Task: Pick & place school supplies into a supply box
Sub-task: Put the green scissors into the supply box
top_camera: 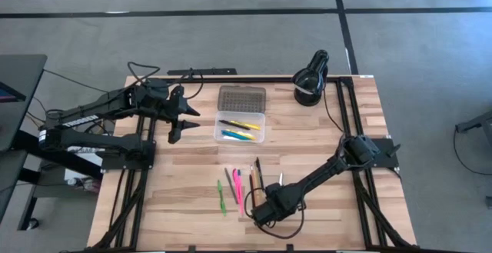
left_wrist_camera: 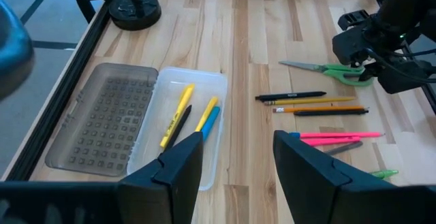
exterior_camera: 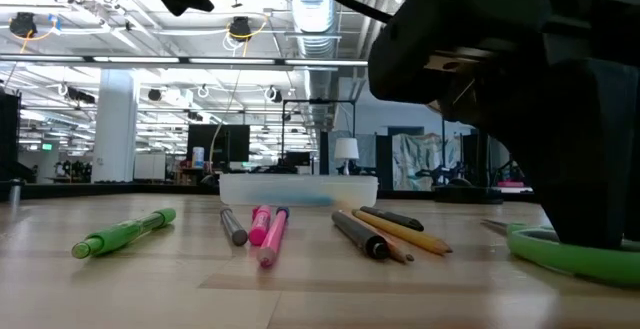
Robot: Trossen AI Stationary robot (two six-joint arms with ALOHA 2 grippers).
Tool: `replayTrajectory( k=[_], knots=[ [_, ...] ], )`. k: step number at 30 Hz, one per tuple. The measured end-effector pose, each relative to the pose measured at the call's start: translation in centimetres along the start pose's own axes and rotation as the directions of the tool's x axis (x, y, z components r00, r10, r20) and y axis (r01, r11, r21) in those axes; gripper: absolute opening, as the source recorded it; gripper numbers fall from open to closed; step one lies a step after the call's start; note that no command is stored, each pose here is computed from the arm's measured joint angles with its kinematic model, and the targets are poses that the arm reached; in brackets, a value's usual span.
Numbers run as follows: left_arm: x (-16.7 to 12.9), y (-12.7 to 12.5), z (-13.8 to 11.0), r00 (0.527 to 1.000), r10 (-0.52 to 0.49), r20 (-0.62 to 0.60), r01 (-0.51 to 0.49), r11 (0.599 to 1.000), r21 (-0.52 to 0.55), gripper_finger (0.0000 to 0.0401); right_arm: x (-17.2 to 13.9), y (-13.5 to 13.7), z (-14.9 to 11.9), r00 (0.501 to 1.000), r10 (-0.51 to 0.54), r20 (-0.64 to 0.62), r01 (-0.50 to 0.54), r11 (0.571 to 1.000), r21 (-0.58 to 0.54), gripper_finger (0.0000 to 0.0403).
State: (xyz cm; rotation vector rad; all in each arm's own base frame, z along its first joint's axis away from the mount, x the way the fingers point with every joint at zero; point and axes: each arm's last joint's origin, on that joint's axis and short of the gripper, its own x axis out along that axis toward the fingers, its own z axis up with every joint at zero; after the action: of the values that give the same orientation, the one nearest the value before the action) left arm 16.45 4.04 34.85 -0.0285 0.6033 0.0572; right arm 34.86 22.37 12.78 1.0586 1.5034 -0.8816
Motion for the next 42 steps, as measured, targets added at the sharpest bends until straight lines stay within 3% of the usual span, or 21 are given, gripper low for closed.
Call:
replayTrajectory(
  k=[14,42],
  knots=[
    [0.0,0.0,-0.1,1.000,-0.001,-0.007,0.001,1.000,0.007,0.0173,0.5,0.1,0.2,1.000,-0.012,-0.006,0.012,1.000,0.023,0.0068],
    [0.0,0.0,0.0,1.000,0.000,-0.006,0.000,1.000,0.030,0.0173,-1.8,0.3,-0.2,0.991,-0.107,0.075,0.104,0.994,0.043,0.0064]
  ],
)
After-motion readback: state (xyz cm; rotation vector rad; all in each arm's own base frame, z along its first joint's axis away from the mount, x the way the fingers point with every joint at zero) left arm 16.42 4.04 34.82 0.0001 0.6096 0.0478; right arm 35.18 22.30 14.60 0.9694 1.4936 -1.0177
